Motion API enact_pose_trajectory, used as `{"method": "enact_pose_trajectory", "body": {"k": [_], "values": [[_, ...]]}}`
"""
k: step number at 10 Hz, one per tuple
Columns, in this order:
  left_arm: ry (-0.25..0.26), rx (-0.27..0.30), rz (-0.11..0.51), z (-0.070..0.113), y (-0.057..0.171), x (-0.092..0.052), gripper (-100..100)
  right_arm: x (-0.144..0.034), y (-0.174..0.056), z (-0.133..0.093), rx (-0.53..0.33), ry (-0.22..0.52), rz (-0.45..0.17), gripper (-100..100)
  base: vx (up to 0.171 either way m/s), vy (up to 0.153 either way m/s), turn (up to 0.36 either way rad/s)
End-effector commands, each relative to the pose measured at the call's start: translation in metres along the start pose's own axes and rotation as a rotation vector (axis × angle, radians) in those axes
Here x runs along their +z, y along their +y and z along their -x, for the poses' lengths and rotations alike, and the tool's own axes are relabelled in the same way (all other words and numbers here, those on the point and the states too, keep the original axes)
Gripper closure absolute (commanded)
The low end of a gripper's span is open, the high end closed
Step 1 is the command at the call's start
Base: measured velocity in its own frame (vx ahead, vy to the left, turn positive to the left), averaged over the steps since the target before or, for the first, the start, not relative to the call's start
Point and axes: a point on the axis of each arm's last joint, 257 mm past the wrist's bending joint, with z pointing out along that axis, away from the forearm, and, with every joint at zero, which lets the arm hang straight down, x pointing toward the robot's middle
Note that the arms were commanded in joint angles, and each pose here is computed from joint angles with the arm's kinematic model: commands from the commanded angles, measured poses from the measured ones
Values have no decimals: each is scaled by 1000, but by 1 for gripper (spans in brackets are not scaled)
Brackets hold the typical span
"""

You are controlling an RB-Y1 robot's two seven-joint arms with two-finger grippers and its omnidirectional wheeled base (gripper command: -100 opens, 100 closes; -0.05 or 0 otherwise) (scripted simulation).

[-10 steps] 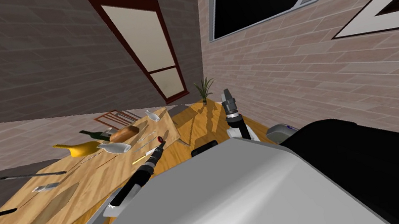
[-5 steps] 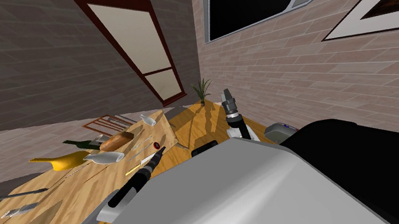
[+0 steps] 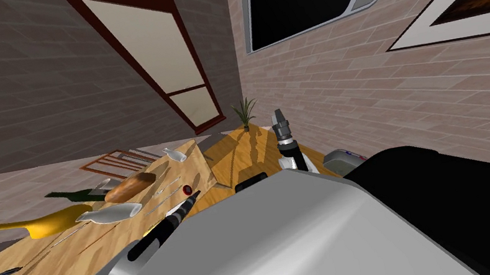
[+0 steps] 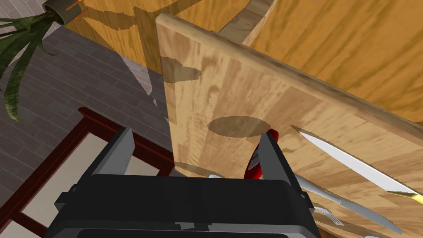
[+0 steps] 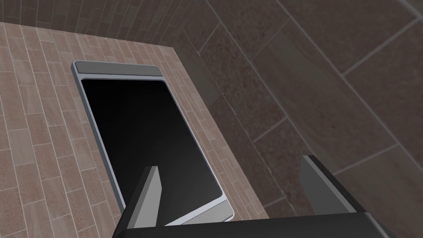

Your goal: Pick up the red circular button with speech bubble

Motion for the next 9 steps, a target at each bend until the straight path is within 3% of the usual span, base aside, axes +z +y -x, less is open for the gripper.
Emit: {"method": "enact_pose_trajectory", "body": {"k": [1,3,4,9], "values": [[31,29,75,-3,28,-5,-100,0,0,0,0,0,0,0,127,-5,-141],[66,62,168,-4,65,-14,-100,0,0,0,0,0,0,0,153,4,-136],[66,65,170,-3,66,-14,-100,0,0,0,0,0,0,0,104,21,-38],[121,137,360,5,138,-44,-100,0,0,0,0,0,0,0,102,19,-94]]}}
